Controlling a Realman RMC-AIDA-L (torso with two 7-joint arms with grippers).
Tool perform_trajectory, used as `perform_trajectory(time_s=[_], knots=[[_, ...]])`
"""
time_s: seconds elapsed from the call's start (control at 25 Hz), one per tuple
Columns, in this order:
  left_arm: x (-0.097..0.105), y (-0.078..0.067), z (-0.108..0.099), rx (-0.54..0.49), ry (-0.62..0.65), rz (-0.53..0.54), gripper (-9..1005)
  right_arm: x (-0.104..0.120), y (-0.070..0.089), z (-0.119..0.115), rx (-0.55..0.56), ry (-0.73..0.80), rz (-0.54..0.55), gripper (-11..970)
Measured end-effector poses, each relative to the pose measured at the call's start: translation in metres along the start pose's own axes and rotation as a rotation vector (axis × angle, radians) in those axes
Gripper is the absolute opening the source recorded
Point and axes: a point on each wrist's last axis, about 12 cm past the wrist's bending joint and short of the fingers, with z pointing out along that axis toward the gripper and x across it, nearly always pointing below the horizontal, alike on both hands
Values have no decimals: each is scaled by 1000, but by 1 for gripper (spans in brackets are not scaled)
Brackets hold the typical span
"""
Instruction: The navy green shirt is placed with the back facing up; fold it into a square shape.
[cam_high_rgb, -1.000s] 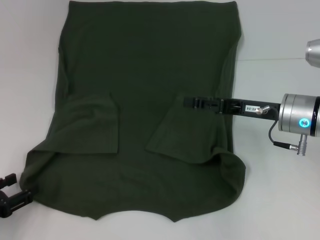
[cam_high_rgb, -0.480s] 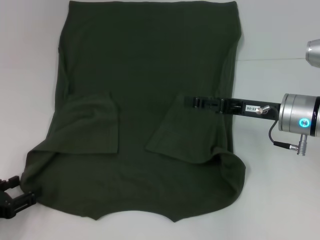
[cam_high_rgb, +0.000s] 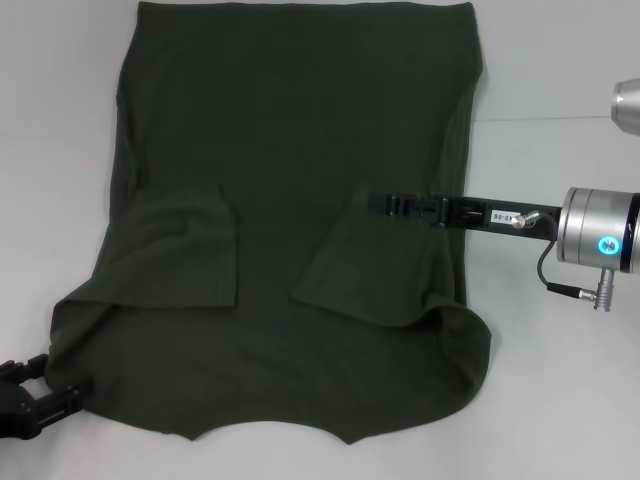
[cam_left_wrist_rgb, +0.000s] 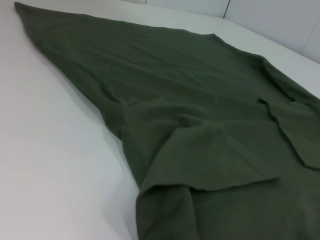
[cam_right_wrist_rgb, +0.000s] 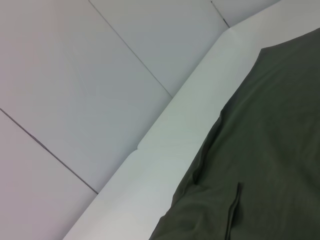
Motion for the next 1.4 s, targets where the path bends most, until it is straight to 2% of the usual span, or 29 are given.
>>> perform_trajectory(time_s=[0.36, 0.6, 1.36, 1.4], knots=[[-1, 0, 1, 6, 3, 3, 762, 1, 0, 0, 0, 1, 2, 702], [-4, 1, 1, 5, 5, 3, 690, 1, 0, 0, 0, 1, 2, 703], [-8, 0, 3, 25, 14, 4, 45, 2, -1, -2, 1, 0, 4, 703], [-10, -1, 4, 33, 10, 2, 44, 2, -1, -3, 3, 0, 4, 702]])
